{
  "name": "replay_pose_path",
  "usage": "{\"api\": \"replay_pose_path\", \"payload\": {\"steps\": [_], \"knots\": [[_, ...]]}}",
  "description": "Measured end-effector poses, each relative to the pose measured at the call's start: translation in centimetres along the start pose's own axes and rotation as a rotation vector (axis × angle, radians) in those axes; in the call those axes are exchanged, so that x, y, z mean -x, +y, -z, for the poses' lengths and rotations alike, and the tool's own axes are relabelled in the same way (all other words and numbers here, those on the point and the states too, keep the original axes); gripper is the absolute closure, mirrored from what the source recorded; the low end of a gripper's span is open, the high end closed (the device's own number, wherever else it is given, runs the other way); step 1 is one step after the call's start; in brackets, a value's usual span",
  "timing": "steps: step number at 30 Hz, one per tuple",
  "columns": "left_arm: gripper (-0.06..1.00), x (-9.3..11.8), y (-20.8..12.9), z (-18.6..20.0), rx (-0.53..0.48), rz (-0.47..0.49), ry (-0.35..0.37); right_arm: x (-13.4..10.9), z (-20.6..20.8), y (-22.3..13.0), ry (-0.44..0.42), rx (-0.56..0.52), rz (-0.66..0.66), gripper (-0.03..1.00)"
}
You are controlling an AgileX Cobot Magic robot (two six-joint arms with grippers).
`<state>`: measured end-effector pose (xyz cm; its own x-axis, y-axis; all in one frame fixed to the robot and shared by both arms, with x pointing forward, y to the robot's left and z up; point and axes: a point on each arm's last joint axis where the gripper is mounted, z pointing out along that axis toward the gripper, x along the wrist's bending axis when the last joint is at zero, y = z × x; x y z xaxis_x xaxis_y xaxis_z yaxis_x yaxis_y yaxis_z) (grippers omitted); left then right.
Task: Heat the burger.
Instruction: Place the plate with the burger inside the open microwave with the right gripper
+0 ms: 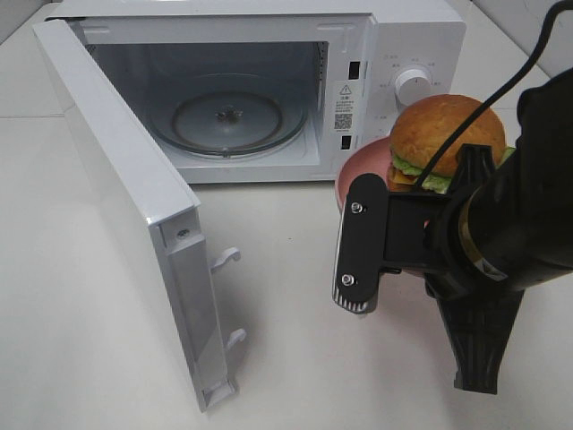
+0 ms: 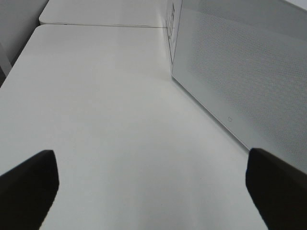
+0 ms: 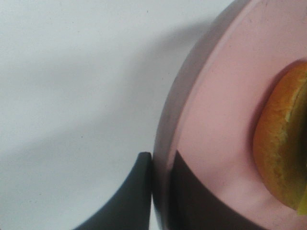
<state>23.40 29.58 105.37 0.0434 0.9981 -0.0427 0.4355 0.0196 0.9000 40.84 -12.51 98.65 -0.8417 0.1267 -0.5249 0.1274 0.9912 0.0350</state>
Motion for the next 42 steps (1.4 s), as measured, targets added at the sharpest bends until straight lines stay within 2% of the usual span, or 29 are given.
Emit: {"api": "replay_pose_path", "payload": {"steps": [8, 22, 34, 38, 42], "knots": [[-0.04, 0.0, 0.0, 0.0, 0.000, 0.000, 0.000, 0.2, 0.0, 0.9, -0.038, 0.107, 0.177, 0.91], [-0.04, 0.0, 0.0, 0.0, 0.000, 0.000, 0.000, 0.6, 0.0, 2.1, -0.095, 0.257, 0.393, 0.89], [-0.04, 0.0, 0.0, 0.0, 0.000, 0.000, 0.000, 2.8, -1.2, 0.9, -0.113, 0.302, 0.468, 0.88], [-0.04, 0.0, 0.0, 0.0, 0.000, 0.000, 0.000, 3.5, -1.6, 0.2, -0.122, 0.289, 0.550, 0.88], [-0.04, 0.0, 0.0, 0.0, 0.000, 0.000, 0.000, 3.8, -1.9, -0.2, -0.115, 0.290, 0.566, 0.88]]}}
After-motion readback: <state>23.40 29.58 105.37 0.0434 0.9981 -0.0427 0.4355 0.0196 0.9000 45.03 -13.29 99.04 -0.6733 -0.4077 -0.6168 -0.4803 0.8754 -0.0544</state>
